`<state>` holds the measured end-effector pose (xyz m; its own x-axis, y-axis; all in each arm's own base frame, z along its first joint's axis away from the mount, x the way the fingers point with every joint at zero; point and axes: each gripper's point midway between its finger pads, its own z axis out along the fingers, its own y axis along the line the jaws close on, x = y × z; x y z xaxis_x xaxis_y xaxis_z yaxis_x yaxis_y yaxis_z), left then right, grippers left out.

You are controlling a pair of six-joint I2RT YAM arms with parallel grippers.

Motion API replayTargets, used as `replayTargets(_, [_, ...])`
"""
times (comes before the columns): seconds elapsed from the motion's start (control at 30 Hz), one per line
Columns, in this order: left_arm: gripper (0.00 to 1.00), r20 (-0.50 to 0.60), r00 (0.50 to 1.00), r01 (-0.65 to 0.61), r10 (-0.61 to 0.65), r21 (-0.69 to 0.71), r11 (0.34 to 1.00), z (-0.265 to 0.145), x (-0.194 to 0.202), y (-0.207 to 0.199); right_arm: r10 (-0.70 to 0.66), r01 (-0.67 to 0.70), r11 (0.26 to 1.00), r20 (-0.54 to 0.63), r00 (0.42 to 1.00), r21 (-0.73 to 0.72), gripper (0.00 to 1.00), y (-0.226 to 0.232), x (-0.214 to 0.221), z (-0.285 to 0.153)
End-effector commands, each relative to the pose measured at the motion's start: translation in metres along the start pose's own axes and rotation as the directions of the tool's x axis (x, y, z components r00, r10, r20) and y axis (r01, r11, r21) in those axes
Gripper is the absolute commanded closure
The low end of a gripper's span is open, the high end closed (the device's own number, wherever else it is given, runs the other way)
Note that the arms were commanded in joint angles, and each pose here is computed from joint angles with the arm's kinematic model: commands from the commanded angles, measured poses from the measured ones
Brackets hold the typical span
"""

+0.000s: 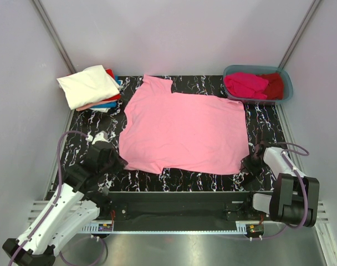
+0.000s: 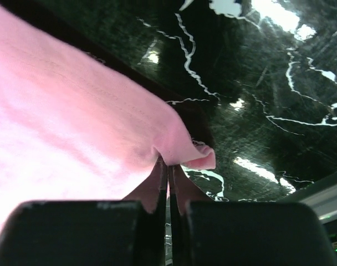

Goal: Fold and stack the t-shirts
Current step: Fold the tshirt

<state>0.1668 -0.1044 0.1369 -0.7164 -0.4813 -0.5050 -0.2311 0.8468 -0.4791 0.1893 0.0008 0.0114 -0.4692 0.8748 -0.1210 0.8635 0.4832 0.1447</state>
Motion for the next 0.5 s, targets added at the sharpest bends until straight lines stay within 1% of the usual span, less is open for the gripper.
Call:
replayTargets(0.0, [0.96,0.021,1.0,-0.002,0.002,0.018,1.0,-0.008,-0.009,-0.007,-0.027,0.029,0.997,0.024,0.999,-0.076,1.0,0.013,-0.003,-0.005])
replayTargets(0.13, [0.96,-0.032,0.999,-0.017,0.016,-0.031,0.999,-0.014,-0.002,-0.001,-0.055,0.051,0.992,-0.029,0.998,-0.115,1.0,0.018,0.007,-0.01])
replayTargets(0.23, [0.97,-0.032,0.999,-0.014,0.014,-0.019,1.0,-0.023,-0.002,-0.001,-0.082,0.069,0.977,-0.055,0.995,-0.201,1.0,0.031,0.013,-0.024])
replayTargets(0.27, [0.97,-0.033,0.999,-0.013,0.013,-0.012,1.0,-0.026,-0.001,-0.001,-0.086,0.071,0.976,-0.063,0.994,-0.208,1.0,0.03,0.016,-0.03])
replayTargets(0.33, [0.96,-0.028,1.0,-0.008,0.007,-0.015,1.0,-0.036,0.0,0.003,-0.102,0.089,0.961,-0.038,0.994,-0.263,1.0,0.038,0.014,-0.049])
replayTargets(0.37, [0.96,-0.01,1.0,-0.005,0.005,-0.015,1.0,-0.042,-0.004,0.004,-0.107,0.092,0.961,-0.043,0.993,-0.261,1.0,0.035,0.017,-0.056])
replayTargets(0.4, [0.96,-0.005,1.0,-0.005,0.004,-0.018,1.0,-0.046,-0.005,0.005,-0.11,0.1,0.952,-0.016,0.994,-0.289,1.0,0.036,0.016,-0.068])
replayTargets(0.47, [0.95,-0.002,1.0,-0.007,0.007,-0.03,1.0,-0.055,-0.004,0.01,-0.12,0.115,0.945,0.001,0.993,-0.305,1.0,0.035,0.017,-0.084])
